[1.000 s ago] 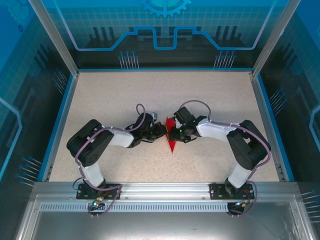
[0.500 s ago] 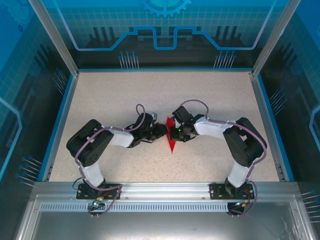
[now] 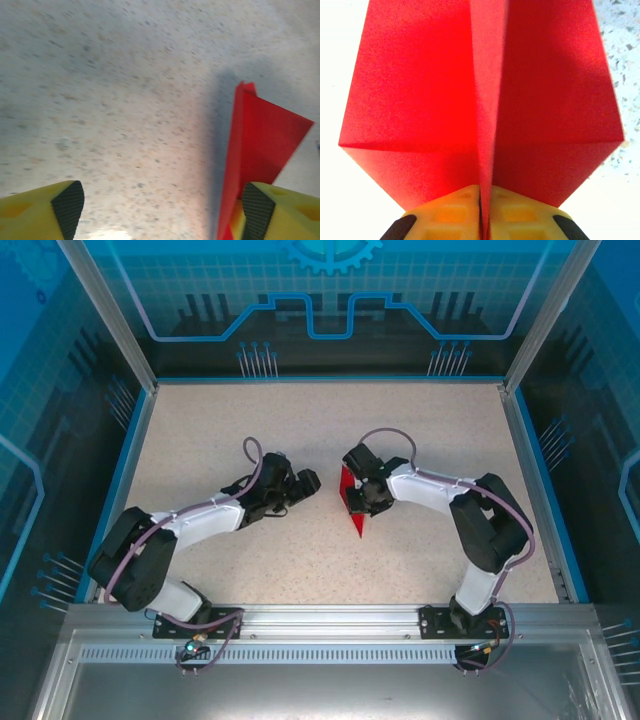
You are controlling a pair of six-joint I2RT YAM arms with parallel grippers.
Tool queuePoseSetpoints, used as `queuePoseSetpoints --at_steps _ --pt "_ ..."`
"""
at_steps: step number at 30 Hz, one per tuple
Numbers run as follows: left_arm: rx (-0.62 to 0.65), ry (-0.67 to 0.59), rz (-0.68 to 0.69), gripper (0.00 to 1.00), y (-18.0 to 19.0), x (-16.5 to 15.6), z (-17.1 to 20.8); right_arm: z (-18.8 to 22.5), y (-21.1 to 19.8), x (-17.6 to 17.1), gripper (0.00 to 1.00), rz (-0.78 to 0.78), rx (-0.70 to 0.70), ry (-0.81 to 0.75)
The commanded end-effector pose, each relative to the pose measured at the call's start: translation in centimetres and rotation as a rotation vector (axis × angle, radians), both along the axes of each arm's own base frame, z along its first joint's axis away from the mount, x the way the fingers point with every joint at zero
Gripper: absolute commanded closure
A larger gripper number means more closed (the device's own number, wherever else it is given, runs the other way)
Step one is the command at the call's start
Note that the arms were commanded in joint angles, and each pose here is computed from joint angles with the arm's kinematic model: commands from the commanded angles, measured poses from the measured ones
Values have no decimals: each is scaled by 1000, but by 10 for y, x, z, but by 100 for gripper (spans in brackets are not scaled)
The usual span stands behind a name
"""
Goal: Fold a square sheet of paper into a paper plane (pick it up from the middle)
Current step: Move the paper plane to the top-center of the table.
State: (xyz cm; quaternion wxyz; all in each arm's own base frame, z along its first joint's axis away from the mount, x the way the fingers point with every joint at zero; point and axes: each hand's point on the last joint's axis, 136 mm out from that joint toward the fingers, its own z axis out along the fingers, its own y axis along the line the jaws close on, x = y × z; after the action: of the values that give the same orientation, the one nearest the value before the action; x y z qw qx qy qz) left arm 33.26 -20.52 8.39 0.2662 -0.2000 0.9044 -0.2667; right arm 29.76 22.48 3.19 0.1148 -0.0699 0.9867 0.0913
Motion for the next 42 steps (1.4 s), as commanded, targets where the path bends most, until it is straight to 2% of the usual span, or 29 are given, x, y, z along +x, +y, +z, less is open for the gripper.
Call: queuePoseSetpoints --at_steps 1,6,16,28,31,34,39,42 --pt "171 57 59 10 34 -11 -9 -8 -9 1 87 -2 -61 28" --pt "189 70 65 1 38 -14 -12 -15 -8 2 85 -6 -76 36" --pt "225 108 70 1 41 -14 -21 -36 -14 -5 85 -18 -130 67" --pt "261 115 80 1 48 -16 -20 -56 -24 -15 87 -3 -325 20" --pt "266 115 77 1 48 -17 -19 -55 -18 -15 89 -9 -305 21" --pt "280 118 80 1 51 -17 -18 -36 -7 -5 90 -11 -249 -13" --pt "305 124 98 1 57 -20 -17 7 20 37 90 2 -126 -100" --pt "322 126 119 1 63 -22 -14 13 35 60 90 10 -82 -121"
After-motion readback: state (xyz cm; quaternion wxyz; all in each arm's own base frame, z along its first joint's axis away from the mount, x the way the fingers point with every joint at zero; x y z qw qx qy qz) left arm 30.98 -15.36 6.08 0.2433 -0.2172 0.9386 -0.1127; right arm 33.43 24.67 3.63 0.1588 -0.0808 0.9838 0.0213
